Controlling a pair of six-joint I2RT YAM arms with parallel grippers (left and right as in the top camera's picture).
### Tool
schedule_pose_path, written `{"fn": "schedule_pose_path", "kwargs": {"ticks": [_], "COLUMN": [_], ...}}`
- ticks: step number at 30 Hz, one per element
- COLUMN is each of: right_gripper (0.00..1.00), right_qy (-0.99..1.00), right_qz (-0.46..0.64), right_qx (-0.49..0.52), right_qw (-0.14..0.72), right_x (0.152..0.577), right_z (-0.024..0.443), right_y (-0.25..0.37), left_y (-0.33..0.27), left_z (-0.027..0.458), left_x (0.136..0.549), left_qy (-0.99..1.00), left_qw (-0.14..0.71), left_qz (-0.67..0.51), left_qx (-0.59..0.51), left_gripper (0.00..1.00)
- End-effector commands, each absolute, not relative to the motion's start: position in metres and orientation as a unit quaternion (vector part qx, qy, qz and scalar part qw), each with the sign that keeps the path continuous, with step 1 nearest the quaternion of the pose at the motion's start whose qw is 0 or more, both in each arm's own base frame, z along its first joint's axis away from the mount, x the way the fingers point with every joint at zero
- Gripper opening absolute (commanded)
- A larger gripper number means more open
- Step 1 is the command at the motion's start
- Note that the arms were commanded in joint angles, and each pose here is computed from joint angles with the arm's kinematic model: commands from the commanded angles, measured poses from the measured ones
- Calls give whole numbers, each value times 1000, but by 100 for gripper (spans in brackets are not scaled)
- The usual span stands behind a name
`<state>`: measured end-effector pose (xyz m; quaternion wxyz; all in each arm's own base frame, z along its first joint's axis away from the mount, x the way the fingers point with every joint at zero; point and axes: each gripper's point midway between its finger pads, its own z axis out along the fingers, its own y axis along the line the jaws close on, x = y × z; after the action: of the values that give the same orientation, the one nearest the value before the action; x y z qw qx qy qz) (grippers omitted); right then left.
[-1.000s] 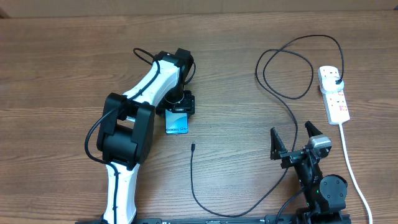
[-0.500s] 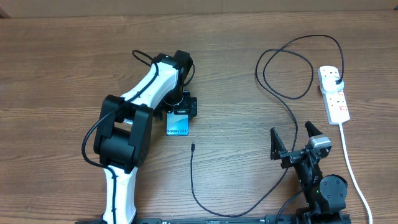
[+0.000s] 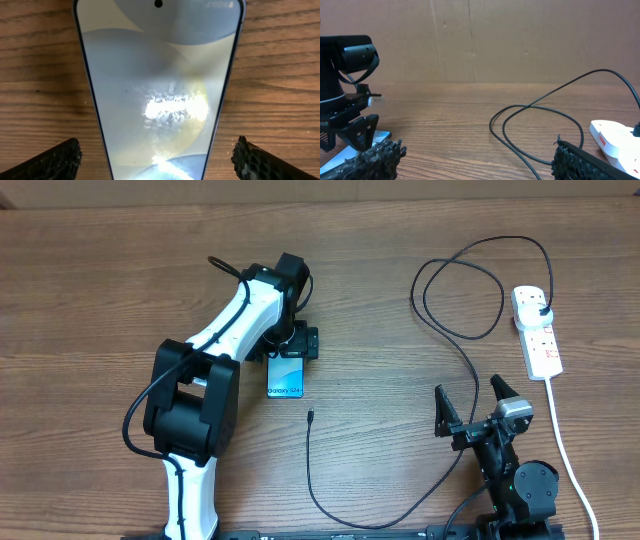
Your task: Plug charger to phone and switch on socket
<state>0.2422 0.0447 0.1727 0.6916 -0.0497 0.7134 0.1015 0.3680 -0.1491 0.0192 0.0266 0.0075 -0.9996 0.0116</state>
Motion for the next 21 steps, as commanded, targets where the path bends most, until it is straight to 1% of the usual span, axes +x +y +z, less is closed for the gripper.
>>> {"fn": "schedule_pose_path", "kwargs": {"ticks": [1,17,21], "right_gripper": [100,100,100], "right_qy": [711,711,711], "right_qz": [100,100,100], "right_qx": [-49,-49,-49], "right_qw": [694,694,694], "right_x": [242,242,242], "right_z": [171,171,171], "right_y": [44,44,44], "left_y": [-152,-148,-145], "left_z": [16,-12,-14], "left_x": [364,356,356], "left_qy": [-1000,-1000,-1000], "left_qw": [23,18,17], "left_qz": [11,9,2], "left_qx": [-12,-6,-6], "left_gripper": [100,100,98]}}
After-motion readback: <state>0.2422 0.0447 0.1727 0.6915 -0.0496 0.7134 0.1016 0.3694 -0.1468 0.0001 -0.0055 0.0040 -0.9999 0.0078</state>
